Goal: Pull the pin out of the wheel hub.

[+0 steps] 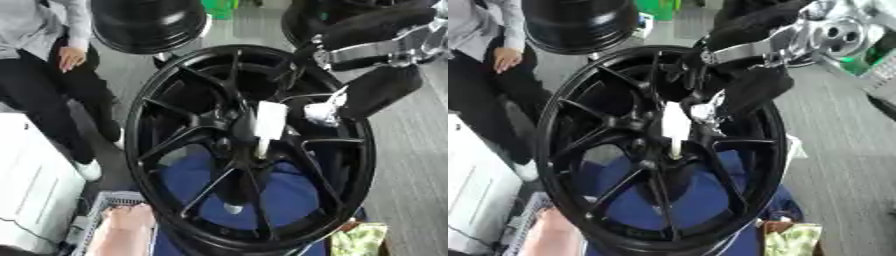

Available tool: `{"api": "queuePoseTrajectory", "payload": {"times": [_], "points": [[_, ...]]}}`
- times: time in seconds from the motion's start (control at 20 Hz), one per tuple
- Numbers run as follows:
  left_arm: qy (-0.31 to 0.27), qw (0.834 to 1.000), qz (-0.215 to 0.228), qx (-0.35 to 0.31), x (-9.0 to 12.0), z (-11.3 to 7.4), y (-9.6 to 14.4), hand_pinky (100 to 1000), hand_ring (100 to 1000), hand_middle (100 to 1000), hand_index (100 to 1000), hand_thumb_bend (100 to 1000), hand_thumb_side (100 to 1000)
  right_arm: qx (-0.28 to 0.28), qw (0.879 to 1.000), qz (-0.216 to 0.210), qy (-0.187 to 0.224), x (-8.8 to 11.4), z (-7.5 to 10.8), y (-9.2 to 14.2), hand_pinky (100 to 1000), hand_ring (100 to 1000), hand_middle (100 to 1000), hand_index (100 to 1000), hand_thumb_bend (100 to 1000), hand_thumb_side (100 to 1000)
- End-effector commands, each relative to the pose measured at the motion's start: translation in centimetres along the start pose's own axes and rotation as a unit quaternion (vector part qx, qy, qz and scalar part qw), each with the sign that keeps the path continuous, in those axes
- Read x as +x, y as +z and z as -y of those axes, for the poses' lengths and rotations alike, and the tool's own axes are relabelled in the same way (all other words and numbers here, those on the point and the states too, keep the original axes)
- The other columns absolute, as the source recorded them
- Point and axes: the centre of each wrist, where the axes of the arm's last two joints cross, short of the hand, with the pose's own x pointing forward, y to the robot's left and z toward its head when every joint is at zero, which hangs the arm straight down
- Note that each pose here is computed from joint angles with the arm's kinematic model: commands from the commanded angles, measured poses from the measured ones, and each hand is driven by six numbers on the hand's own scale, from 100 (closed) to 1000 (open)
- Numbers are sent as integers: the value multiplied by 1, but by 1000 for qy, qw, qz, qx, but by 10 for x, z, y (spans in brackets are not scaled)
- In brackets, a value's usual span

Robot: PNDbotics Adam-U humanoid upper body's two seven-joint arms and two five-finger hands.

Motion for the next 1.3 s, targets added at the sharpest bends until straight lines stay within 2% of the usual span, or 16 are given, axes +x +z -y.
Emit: {"api": "queuePoseTrajectory", "payload": {"times": [0.05,0.25,0.5,0.55,0.6,0.7,0.75,0.85,1.3], "points": [[-5,1000,16,1,6,-5,-6,623,1000,750,751,488,720,-5,1000,-15,0,1,7,3,898,877,825,973,100,868],[-5,1000,15,1,6,-5,-6,623,1000,749,751,486,721,-10,1000,-19,-13,7,11,3,889,858,808,943,100,800],[-5,1000,16,1,6,-5,-5,623,1000,749,751,486,721,-20,999,-39,-18,17,15,2,893,873,817,956,142,822],[-5,1000,15,1,6,-5,-5,623,1000,749,750,487,720,-21,999,-47,-17,17,14,1,898,883,823,960,193,824],[-4,1000,15,1,5,-5,-5,623,1000,749,750,486,720,-19,998,-53,-18,16,13,-1,898,883,824,961,199,823],[-4,1000,14,3,5,-5,-5,623,1000,749,750,486,720,-13,998,-62,-22,15,9,-5,905,887,828,964,277,765],[-4,1000,15,4,5,-5,-5,623,1000,746,750,485,721,-9,998,-64,-28,14,7,-7,912,888,827,967,379,644],[-3,1000,15,5,5,-5,-5,623,1000,746,750,485,722,0,997,-64,-43,13,3,-11,910,880,822,963,376,623],[-4,1000,15,5,5,-5,-5,623,1000,747,750,483,721,-3,995,-67,-76,23,5,-8,904,866,813,955,246,680]]}}
